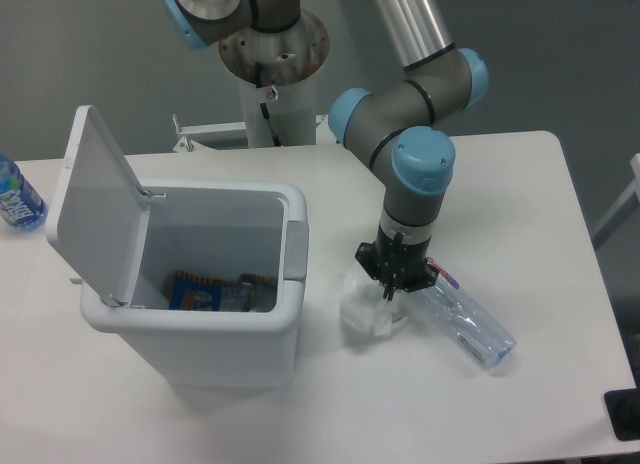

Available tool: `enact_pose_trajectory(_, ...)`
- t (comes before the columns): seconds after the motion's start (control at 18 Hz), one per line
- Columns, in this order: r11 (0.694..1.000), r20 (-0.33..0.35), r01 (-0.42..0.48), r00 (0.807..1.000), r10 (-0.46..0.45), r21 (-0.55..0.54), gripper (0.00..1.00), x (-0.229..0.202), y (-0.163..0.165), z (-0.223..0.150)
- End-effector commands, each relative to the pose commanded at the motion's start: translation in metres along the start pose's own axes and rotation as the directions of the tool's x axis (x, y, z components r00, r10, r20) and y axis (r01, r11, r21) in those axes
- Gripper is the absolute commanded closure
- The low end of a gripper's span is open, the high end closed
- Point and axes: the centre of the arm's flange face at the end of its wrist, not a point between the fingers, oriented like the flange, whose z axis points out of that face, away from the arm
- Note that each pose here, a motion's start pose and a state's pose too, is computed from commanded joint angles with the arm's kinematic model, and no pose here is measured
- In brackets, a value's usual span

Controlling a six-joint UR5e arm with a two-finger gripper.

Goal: Place the trash in the trash can
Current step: 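Close the gripper on the tissue and lift it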

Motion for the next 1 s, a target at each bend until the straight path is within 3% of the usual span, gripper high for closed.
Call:
enact_pose_trajectory(0.22,0.979,-0.083,0.139,0.988,-0.128,0.151,1.0,-0.018,-0.018,-0.021)
enact_pose_trajectory(0.39,0.953,-0.104,0.202,0.978,-0.183,0.224,1.0,-0.032,-0.031,-0.047)
enact_pose_trajectory(0.61,0.888,-0.138,0.332,0.943,-0.304,0.316,1.0,-0.051,-0.044,-0.095)
enact_pose_trajectory(1.0,0.817,-0.158,0.392,0.92,-0.359,0.422,1.0,-0.041,-0.053,-0.174)
